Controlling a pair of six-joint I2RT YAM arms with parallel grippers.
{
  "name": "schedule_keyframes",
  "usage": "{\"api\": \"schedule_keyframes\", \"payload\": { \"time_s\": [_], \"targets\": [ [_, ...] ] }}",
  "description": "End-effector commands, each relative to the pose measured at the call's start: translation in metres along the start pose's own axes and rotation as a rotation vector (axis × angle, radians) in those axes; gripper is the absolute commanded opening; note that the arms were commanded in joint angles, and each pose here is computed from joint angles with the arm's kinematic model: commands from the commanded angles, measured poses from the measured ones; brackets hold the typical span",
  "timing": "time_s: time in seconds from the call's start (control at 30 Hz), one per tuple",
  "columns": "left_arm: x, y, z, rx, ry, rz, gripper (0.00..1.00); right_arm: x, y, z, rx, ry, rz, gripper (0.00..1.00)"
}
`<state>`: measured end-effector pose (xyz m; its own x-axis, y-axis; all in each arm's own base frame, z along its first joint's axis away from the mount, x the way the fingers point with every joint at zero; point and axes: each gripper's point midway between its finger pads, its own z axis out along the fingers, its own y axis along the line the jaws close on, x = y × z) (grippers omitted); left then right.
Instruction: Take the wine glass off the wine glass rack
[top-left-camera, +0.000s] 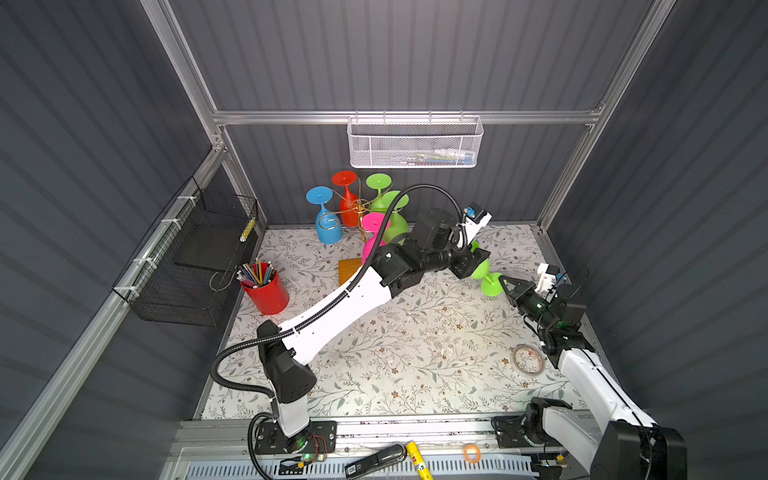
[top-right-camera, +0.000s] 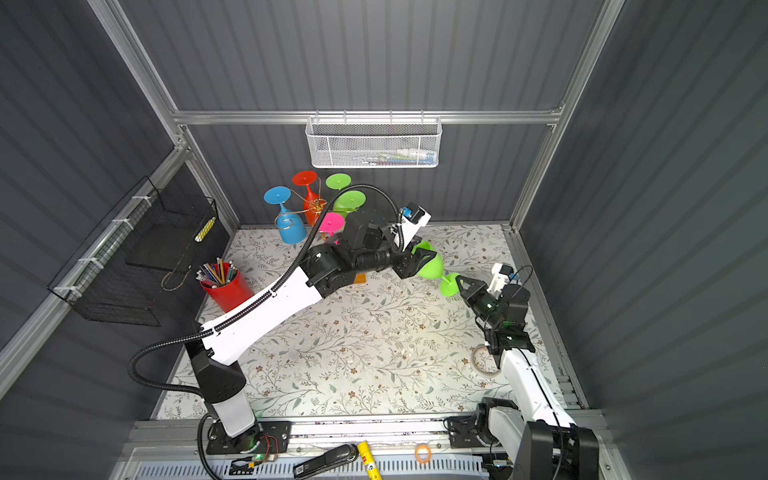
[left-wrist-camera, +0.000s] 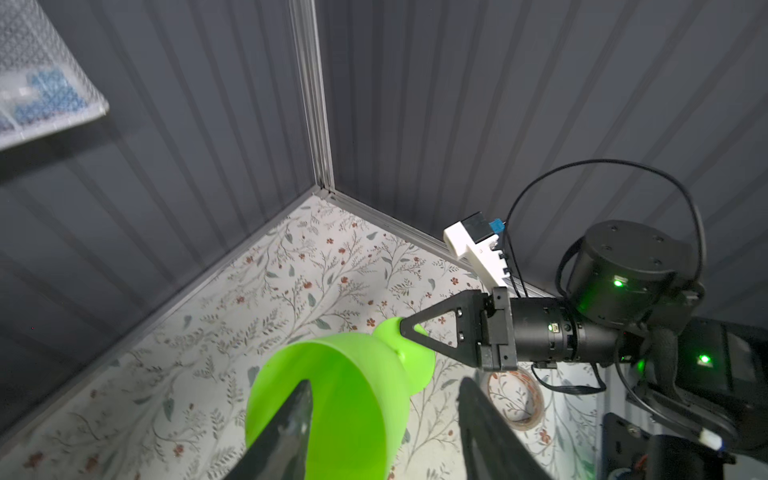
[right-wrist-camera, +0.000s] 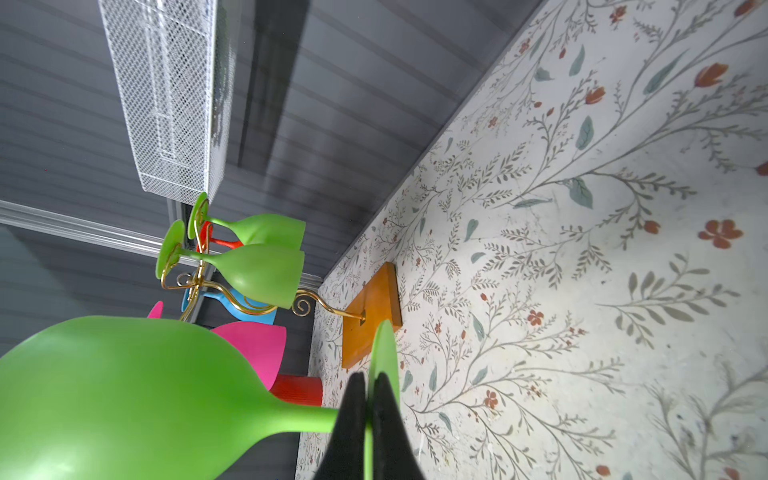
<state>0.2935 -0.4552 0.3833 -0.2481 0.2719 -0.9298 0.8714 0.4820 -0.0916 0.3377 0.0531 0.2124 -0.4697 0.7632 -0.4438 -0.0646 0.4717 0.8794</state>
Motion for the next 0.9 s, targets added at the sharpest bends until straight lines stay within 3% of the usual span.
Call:
{"api": "schedule_keyframes", "payload": {
  "time_s": [0.0, 0.4, 0.63, 0.87],
  "targets": [
    [-0.005, -0.008, -0.001, 0.062, 0.013, -0.132, 0.53, -0.01, 0.011, -0.001, -0.064, -0.052, -0.021, 0.0],
    [-0.005, -0.01, 0.028, 0.105, 0.015, -0.318, 0.34, -0.012, 0.002, 0.002, -0.059, -0.082, 0.012, 0.0],
    [-0.006, -0.005, 0.041, 0.095, -0.003, -0.366, 0.22, -0.02, -0.002, 0.003, -0.058, -0.128, 0.032, 0.0],
    [0.002, 0.005, 0.057, 0.048, -0.001, -0.395, 0.18, -0.024, -0.003, 0.003, -0.057, -0.156, 0.038, 0.0]
  ]
}}
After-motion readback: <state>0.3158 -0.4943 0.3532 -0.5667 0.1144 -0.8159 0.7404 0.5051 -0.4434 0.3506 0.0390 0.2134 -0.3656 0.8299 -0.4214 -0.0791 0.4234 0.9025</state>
